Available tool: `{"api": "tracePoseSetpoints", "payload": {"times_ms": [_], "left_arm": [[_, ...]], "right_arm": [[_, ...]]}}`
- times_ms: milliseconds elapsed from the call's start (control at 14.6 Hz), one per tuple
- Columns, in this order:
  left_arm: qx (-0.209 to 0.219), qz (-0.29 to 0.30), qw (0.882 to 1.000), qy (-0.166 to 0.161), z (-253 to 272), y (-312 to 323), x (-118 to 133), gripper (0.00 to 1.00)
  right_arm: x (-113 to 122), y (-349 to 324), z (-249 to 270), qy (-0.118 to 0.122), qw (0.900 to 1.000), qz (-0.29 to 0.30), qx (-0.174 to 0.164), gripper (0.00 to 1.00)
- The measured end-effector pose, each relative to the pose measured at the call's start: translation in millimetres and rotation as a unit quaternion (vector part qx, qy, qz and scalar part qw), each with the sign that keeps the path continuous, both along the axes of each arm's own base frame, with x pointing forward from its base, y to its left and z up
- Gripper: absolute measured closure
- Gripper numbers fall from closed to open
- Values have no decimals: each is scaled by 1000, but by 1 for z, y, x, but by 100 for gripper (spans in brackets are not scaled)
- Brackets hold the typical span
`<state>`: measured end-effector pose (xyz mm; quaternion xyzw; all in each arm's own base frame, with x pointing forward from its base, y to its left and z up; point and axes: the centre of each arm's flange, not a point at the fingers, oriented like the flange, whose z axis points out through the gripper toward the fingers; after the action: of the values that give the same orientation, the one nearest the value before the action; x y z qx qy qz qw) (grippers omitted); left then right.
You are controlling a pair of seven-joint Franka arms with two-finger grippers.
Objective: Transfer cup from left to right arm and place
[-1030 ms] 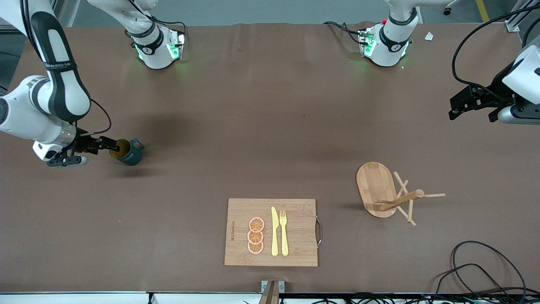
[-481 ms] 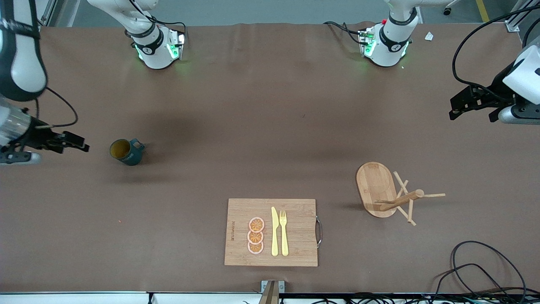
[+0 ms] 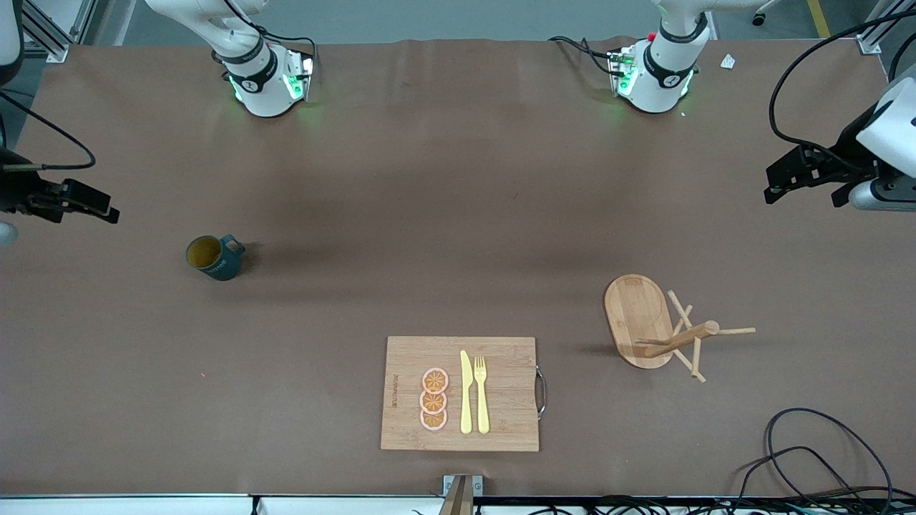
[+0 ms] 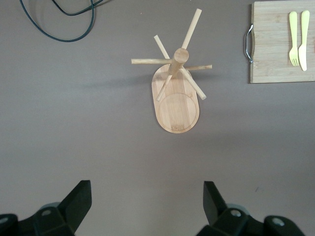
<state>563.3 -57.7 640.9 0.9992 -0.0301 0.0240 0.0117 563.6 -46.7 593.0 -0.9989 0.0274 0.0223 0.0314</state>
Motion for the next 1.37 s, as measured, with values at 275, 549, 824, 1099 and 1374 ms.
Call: {"api": "tracePoseSetpoints", "payload": {"times_ms": [275,549,824,1099,1374], "left_arm": [[0,0,1000,0,0,0,0,0],[0,1,1000,1,-1,1,1,0],[0,1,1000,3,-4,1,2,0],[0,1,1000,0,-4,1,4,0],[0,1,1000,-2,-4,1,4,0]], "right_arm": [[-25,4,26,13,1000,5,3,0],[-47,26,50,10,1000,5,-1,0],[-64,47,59,5,1000,7,-11,0],[-66,45,61,3,1000,5,-19,0],[-60,44,65,-23,1000,3,-20,0]]}}
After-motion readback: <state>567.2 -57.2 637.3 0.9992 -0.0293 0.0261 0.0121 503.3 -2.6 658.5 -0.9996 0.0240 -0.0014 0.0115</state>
